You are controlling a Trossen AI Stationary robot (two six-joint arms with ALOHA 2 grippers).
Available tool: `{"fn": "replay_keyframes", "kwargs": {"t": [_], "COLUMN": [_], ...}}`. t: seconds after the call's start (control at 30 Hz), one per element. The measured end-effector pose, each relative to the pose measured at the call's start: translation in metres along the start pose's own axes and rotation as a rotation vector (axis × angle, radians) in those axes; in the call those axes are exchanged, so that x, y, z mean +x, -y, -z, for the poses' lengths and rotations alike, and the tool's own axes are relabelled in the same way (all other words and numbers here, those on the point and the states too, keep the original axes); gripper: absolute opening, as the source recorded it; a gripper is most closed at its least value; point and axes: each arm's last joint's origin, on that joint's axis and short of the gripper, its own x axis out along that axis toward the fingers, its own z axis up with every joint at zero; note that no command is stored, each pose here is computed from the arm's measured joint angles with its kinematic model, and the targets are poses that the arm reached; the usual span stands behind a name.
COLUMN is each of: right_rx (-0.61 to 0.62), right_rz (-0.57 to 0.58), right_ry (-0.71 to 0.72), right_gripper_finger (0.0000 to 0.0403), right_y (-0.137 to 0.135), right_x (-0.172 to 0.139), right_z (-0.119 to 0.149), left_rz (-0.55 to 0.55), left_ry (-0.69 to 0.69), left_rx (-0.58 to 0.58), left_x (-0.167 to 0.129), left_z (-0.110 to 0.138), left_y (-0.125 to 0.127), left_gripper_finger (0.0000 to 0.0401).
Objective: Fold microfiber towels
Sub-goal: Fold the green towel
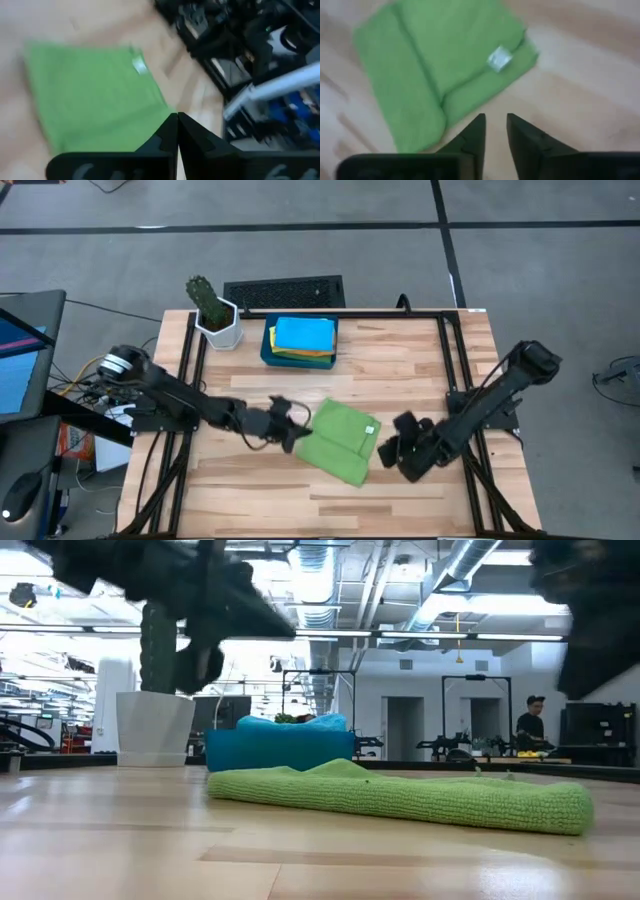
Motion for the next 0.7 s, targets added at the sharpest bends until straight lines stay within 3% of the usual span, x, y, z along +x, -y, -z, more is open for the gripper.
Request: {"fn": "replay_keyframes", "kwargs": {"t": [0.13, 0.2, 0.3, 0.5, 0.7], "right_rx": [0.080, 0.108, 0.124, 0.157, 0.193], "right_rz": [0.046, 0.074, 0.094, 0.155, 0.119], "right_ry": [-0.016, -0.029, -0.036, -0.095, -0.099], "right_gripper_finger": [0.0168, 0.0199, 0.0234, 0.0249, 0.0249], "right_y": [0.009, 0.011, 0.009, 0.006, 0.000], "right_x": [-0.002, 0.003, 0.015, 0.044, 0.055], "right_z": [-0.031, -0.043, -0.055, -0.063, -0.066], "left_rz": [-0.146, -0.202, -0.194, -0.227, -0.153], "left_ry": [0.097, 0.068, -0.029, -0.094, -0.173], "left_rx": [0.049, 0.036, 0.025, -0.007, -0.026], "left_x": [-0.008, -0.007, 0.001, 0.021, 0.051], "left_z": [-0.038, -0.056, -0.072, -0.077, -0.073], "left_y": [-0.019, -0.038, -0.062, -0.097, -0.103], "left_gripper_finger": [0.0026, 0.0052, 0.0097, 0.0174, 0.0209]}}
